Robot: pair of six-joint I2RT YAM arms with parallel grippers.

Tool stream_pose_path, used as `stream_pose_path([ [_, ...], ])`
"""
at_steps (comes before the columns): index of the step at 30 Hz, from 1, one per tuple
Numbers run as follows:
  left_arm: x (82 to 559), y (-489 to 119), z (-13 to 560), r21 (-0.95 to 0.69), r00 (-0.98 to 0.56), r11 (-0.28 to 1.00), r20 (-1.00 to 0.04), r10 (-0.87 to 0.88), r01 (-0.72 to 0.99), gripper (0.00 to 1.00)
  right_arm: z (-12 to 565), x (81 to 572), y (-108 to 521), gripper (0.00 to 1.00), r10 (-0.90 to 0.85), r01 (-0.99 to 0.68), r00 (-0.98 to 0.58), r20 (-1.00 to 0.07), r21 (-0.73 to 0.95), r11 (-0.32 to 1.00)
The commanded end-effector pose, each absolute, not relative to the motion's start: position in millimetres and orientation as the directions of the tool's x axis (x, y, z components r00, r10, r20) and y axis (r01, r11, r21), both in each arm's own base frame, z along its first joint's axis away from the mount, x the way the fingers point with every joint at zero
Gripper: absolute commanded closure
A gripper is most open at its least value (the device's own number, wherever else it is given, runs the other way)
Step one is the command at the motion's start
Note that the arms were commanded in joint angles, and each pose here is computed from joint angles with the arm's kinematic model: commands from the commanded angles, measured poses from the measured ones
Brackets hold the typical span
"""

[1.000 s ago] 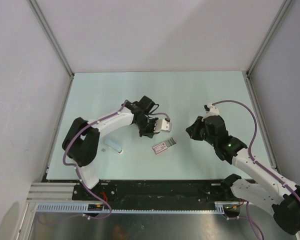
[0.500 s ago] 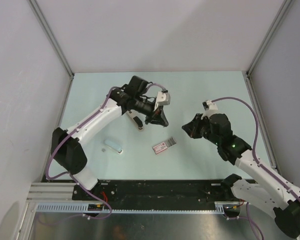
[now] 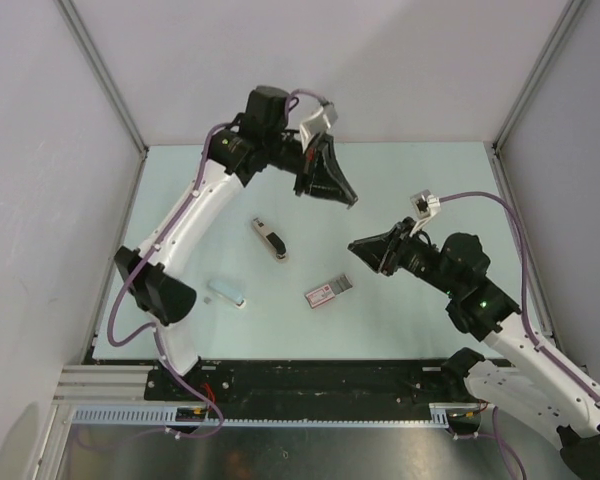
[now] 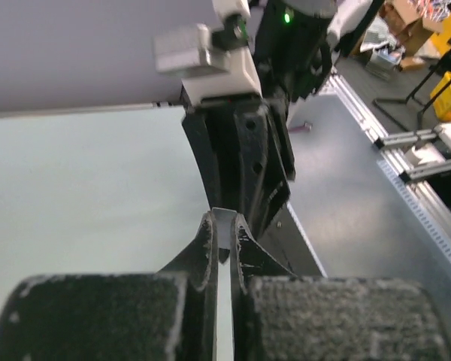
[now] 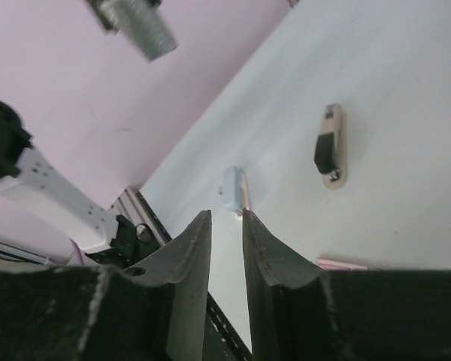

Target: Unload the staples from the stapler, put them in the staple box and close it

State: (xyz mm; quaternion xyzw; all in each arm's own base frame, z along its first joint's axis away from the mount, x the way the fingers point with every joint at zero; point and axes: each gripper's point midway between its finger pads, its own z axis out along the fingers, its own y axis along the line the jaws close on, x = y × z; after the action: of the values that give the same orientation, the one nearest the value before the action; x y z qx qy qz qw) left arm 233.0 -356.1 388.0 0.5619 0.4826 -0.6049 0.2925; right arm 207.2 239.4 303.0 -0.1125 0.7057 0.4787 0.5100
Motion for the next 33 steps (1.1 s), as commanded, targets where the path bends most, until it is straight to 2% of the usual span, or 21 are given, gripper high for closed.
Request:
stream_pose_path([
  [1,231.5,-360.0,429.8,-0.386,-0.33,-0.341,-0.92,0.211,0.857,1.0,366.2,195.0,242.8,0.7,0.392,-0.751,-0.341,-0.854,0.499,0.433],
  [5,245.7,-367.3,437.3,-0.471,-0.436,-0.257,-0.881,0.182,0.844,1.0,381.3,194.5,240.1,0.63,0.409,-0.768,-0.298,-0.863,0.471,0.433],
  [7,258.6,-366.2,449.2,-0.494,-0.496,-0.221,-0.867,0.047,0.841,1.0,389.0,195.5,237.5,0.56,0.418,-0.772,-0.275,-0.866,0.458,0.44],
  [9,263.3,-358.1,463.6,-0.541,-0.569,-0.229,-0.819,-0.077,0.809,1.0,396.8,196.4,232.9,0.5,0.432,-0.774,-0.25,-0.866,0.447,0.449],
  [12,258.2,-354.6,469.2,-0.562,-0.603,-0.262,-0.79,-0.111,0.784,1.0,407.2,196.3,225.4,0.46,0.456,-0.776,-0.223,-0.862,0.44,0.452],
  [25,233.9,-341.8,424.4,-0.625,-0.661,-0.271,-0.747,-0.062,0.732,1.0,414.2,199.9,223.0,0.38,0.466,-0.798,-0.232,-0.854,0.441,0.411],
  [33,222.4,-341.2,416.4,-0.642,-0.684,-0.305,-0.728,-0.045,0.703,1.0,428.7,203.7,234.1,0.4,0.516,-0.82,-0.266,-0.814,0.472,0.323],
])
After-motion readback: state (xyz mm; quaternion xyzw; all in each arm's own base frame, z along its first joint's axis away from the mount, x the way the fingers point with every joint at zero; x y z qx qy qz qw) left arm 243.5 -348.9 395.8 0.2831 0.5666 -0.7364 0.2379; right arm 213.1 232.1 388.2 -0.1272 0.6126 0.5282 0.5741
